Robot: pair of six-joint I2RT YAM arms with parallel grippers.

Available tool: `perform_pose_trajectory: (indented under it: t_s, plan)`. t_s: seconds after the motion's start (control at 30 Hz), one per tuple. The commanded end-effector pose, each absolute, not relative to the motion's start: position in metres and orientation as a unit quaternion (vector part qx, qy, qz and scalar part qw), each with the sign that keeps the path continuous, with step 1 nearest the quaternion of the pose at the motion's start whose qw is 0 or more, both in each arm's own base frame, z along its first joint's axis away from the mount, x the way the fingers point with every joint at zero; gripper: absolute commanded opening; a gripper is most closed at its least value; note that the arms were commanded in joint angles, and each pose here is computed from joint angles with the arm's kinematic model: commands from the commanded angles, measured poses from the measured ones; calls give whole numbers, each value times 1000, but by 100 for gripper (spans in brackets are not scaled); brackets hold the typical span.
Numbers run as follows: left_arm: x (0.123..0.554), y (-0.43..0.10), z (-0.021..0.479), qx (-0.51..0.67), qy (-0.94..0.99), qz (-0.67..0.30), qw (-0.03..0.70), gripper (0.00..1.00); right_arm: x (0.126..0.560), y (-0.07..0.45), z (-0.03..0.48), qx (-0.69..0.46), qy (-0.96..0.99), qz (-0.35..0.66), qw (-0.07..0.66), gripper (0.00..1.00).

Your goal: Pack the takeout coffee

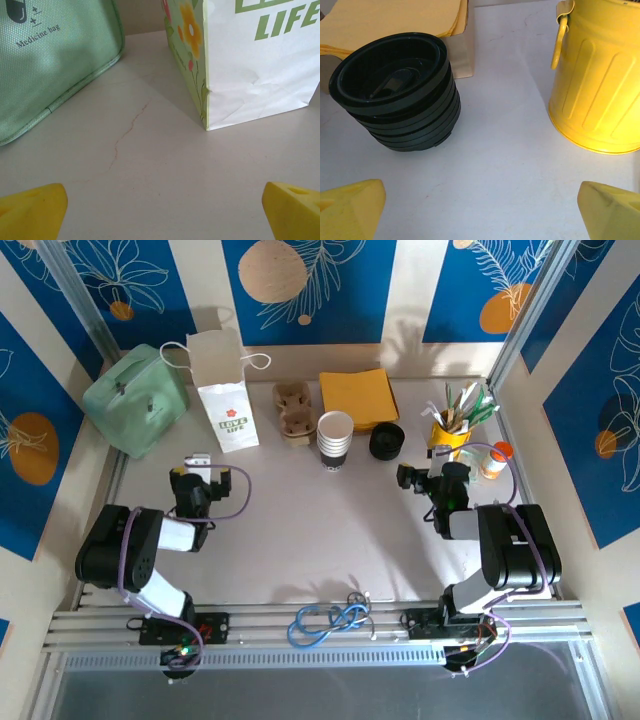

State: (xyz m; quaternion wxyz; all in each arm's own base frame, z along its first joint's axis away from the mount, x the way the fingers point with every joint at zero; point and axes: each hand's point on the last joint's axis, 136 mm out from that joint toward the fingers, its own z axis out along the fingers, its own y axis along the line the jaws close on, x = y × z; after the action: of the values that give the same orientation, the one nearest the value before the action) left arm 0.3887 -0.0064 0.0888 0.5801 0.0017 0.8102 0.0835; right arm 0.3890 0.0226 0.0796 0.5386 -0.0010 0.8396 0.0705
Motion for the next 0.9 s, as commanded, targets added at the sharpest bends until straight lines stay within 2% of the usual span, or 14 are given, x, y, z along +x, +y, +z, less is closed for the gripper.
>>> perform_pose_trajectory:
  t_s: [0.0, 0.87]
  plan:
    - [393, -5, 96, 0, 803, 78, 591, 99, 397, 24, 94, -3, 827, 77, 557, 99]
    - [391, -7, 98, 3, 800, 77, 595, 99, 396, 25, 95, -5, 825, 79, 560, 99]
